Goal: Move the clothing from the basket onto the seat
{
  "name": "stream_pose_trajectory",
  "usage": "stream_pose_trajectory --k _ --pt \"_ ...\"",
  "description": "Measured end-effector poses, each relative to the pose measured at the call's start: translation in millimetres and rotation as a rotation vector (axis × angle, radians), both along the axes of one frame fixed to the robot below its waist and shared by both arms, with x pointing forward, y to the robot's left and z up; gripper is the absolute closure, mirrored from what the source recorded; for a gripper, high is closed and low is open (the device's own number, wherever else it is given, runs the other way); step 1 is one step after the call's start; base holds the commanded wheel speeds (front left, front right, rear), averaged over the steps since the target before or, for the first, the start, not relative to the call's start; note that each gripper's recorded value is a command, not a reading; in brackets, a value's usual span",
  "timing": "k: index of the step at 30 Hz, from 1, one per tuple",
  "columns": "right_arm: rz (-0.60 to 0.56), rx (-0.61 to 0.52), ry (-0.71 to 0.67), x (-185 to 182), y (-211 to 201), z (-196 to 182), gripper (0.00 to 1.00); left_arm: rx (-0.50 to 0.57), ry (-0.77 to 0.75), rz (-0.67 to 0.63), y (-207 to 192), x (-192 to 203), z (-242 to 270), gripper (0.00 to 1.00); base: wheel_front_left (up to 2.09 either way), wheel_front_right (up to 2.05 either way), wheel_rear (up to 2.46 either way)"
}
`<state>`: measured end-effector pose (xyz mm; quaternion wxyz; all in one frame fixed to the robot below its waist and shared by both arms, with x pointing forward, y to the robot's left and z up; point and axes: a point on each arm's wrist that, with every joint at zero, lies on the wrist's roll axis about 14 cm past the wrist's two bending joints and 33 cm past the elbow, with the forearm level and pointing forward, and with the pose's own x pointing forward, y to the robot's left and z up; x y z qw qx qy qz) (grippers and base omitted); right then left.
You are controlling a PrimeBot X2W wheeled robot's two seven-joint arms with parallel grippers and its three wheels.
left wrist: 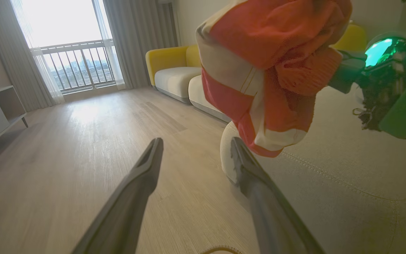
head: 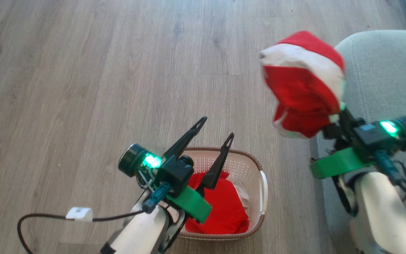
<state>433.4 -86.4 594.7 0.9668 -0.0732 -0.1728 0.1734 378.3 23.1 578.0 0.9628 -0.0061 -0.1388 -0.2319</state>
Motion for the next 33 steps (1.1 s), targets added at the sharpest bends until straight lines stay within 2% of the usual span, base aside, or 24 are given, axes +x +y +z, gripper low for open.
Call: stream_pose_trajectory --k 8,19,24,33 --pt "-0.121 0.050 0.077 -2.6 -44.4 -23.6 1.00 0.015 0.114 -0.015 5.4 -6.9 -37.5 0.00 0.00 0.00 0.00" --pt "-0.231 0.116 0.233 -14.9 -80.1 -72.9 1.00 0.033 0.227 -0.021 9.9 -16.5 -74.9 0.00 0.00 0.00 0.00" --pt "-0.247 0.121 0.265 -17.4 -84.5 -83.2 1.00 0.042 0.277 -0.025 10.6 -22.1 -91.1 0.00 0.00 0.00 0.00" --pt "-0.248 0.124 0.276 -17.6 -84.0 -86.4 1.00 0.014 0.287 -0.021 12.2 -21.9 -90.5 0.00 0.00 0.00 0.00"
